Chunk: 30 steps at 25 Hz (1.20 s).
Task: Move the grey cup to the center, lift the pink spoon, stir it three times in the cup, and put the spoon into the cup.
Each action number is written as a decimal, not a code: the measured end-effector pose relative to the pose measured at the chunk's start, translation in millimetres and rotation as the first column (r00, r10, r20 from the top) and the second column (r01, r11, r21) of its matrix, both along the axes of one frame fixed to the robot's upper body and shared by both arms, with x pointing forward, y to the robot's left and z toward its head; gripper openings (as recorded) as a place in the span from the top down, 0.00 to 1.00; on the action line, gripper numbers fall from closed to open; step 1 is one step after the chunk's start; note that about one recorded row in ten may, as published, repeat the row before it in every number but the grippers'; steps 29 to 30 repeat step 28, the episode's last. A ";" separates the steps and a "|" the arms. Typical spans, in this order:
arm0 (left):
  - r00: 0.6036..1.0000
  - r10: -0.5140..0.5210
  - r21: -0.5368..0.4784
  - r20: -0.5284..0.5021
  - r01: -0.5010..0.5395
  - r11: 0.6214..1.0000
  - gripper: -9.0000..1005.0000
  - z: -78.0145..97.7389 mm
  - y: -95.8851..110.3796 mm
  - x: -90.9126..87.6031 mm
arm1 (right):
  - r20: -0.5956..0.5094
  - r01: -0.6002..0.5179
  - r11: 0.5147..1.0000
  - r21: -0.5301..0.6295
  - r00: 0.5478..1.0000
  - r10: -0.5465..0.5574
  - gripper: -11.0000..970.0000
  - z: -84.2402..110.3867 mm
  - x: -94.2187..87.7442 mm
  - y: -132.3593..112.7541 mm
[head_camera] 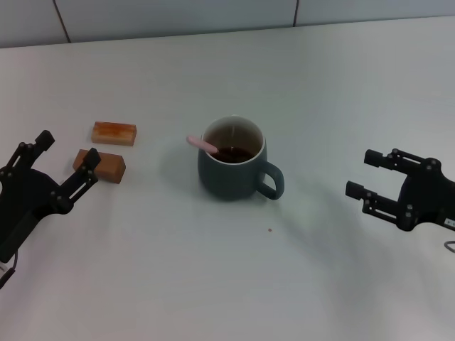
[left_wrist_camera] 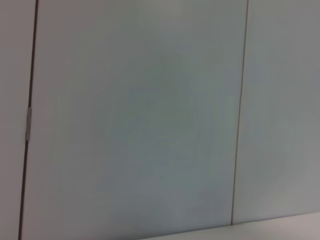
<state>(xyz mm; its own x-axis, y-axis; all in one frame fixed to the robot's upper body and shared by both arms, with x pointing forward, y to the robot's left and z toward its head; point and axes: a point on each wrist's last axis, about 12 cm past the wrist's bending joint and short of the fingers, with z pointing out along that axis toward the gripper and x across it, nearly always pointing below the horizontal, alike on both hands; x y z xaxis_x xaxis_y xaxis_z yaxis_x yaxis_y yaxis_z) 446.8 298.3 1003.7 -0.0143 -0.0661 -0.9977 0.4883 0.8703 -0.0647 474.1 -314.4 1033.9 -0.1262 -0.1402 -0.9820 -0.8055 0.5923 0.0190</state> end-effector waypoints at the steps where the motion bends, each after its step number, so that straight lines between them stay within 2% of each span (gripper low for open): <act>1: 1.000 0.000 0.000 0.000 0.000 1.000 0.14 0.0 0.0 0.0 | 0.006 0.001 1.000 -0.005 1.000 -0.001 0.32 -1.3 -1.5 -0.1; 30: 1.000 0.003 -0.002 -0.001 -0.003 1.000 0.14 -0.1 2.4 -2.5 | 0.010 0.010 1.000 0.009 1.000 -0.010 0.32 -3.4 -4.9 1.2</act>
